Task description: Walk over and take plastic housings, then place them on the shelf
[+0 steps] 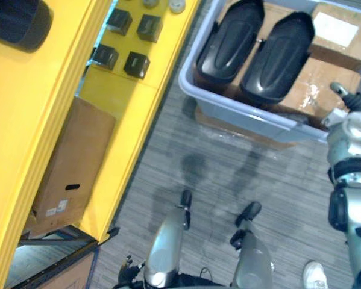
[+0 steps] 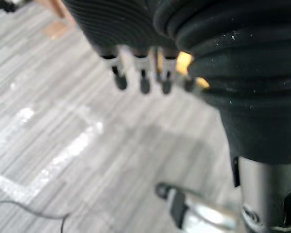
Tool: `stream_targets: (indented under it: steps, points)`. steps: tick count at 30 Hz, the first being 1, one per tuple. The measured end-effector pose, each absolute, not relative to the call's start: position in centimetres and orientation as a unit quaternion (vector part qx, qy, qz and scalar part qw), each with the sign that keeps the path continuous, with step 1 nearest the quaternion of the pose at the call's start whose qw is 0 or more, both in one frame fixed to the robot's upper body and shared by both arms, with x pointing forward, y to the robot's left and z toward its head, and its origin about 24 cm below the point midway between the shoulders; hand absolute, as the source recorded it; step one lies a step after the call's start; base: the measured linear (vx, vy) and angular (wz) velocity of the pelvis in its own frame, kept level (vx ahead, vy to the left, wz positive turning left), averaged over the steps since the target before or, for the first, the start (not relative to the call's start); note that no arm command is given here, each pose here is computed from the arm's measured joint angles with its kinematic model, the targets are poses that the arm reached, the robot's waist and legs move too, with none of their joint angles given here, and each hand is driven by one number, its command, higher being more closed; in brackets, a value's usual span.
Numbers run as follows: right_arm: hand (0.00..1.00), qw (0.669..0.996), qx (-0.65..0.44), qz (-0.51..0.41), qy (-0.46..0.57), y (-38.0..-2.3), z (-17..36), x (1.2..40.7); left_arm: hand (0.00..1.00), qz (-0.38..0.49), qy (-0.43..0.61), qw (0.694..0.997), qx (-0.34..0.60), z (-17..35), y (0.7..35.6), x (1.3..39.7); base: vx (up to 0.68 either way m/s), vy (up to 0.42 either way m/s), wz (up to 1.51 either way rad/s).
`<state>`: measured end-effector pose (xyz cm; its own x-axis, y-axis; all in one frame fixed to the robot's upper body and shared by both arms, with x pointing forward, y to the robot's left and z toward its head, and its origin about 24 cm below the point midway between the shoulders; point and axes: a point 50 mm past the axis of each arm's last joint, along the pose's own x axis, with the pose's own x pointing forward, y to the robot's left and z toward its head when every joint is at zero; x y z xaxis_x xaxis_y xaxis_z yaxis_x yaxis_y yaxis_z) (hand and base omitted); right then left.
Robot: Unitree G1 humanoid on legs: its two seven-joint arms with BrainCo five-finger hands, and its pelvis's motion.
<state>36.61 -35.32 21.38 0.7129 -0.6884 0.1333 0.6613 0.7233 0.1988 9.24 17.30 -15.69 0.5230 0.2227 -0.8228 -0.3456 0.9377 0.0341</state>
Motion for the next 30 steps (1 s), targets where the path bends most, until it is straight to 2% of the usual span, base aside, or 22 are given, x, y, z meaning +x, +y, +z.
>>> stream_targets:
  steps: [7,12,16,23,29,30]
  points:
    - [0.0,0.917,0.04,-0.382,-0.108,-35.3,23.0,36.7,0.0,0.143,0.464,0.872,-0.069,-15.8,16.6,9.5,-0.08,0.081,0.07]
    - [0.0,0.88,0.039,-0.439,-0.18,-35.1,25.7,36.3,0.0,0.124,0.473,0.869,-0.073,-16.0,15.9,9.1,0.0,0.043,0.06]
    - [0.0,0.868,0.038,-0.454,-0.197,-35.3,27.1,35.9,0.0,0.112,0.474,0.87,-0.071,-16.0,15.6,9.4,0.0,0.028,0.02]
    - [0.0,0.875,0.012,-0.477,-0.079,-36.0,24.6,36.2,0.0,0.097,0.474,0.871,-0.079,-16.0,15.0,9.4,-0.03,0.01,0.04]
    - [0.0,0.861,-0.012,-0.508,-0.024,-38.1,24.5,34.9,0.0,0.077,0.468,0.877,-0.082,-15.9,14.3,10.0,-0.02,0.01,0.06]
    - [1.0,0.858,-0.013,-0.513,-0.018,-38.5,24.8,34.6,0.0,0.071,0.466,0.878,-0.082,-15.8,14.2,10.1,0.01,0.018,0.04]
